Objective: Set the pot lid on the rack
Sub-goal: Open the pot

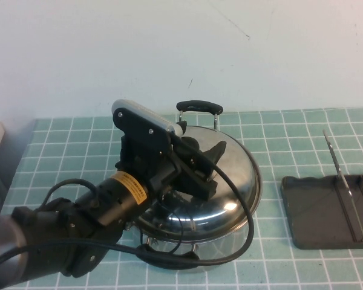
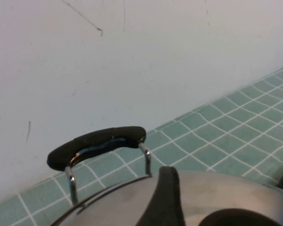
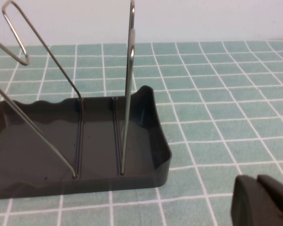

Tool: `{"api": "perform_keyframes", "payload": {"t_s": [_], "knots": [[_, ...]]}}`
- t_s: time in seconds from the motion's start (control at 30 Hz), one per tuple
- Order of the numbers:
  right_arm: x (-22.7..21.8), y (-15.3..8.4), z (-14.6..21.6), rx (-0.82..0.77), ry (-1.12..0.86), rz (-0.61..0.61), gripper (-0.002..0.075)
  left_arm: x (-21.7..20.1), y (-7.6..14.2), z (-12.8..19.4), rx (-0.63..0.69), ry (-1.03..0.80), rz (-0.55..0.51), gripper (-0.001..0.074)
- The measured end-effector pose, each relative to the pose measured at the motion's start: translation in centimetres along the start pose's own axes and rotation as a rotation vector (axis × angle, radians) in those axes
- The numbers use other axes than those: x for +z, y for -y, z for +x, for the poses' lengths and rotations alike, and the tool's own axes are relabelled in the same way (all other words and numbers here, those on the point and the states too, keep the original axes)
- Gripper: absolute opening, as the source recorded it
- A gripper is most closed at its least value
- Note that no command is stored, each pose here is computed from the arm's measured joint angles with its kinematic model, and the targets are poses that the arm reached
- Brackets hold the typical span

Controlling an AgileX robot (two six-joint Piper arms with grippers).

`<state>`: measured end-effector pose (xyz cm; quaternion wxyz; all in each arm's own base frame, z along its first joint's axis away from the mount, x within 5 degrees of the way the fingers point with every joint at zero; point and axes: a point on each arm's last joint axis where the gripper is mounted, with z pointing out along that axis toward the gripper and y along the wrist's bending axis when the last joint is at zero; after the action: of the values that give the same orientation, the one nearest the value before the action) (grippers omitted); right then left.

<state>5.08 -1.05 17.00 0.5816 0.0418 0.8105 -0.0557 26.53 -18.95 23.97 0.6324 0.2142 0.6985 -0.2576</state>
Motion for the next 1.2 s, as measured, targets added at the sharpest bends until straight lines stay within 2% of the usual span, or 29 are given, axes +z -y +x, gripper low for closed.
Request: {"api": "perform_keyframes", "payload": {"t_s": [0.37, 0.43, 0.57, 0.93, 1.03, 1.13, 1.2], "knots": [[0.0, 0.0, 0.0, 0.000, 0.000, 0.000, -0.0003, 0.5, -0.8, 0.7, -0.015, 0.014, -0.071, 0.0548], [0.0, 0.0, 0.0, 0.000, 0.000, 0.000, -0.0003, 0.5, -0.8, 0.8, -0.019, 0.011, -0.073, 0.0498], [0.0, 0.0, 0.0, 0.000, 0.000, 0.000, -0.0003, 0.5, -0.7, 1.0, -0.018, -0.011, -0.071, 0.0307], [0.0, 0.0, 0.0, 0.005, 0.000, -0.002, -0.0003, 0.0, -0.6, 0.6, -0.055, 0.029, -0.065, 0.0310], [0.0, -0.4, 0.0, 0.137, -0.004, -0.043, -0.0003, -1.2, -0.3, -2.0, -0.112, 0.142, -0.047, 0.0310], [-0.1, -1.2, 0.0, 0.445, -0.025, -0.128, -0.0003, -3.4, 0.3, -5.9, -0.251, 0.301, 0.001, 0.0310], [-0.1, -1.6, -0.1, 0.596, -0.039, -0.175, -0.0003, -4.7, 0.6, -7.5, -0.362, 0.352, 0.043, 0.0310]]}}
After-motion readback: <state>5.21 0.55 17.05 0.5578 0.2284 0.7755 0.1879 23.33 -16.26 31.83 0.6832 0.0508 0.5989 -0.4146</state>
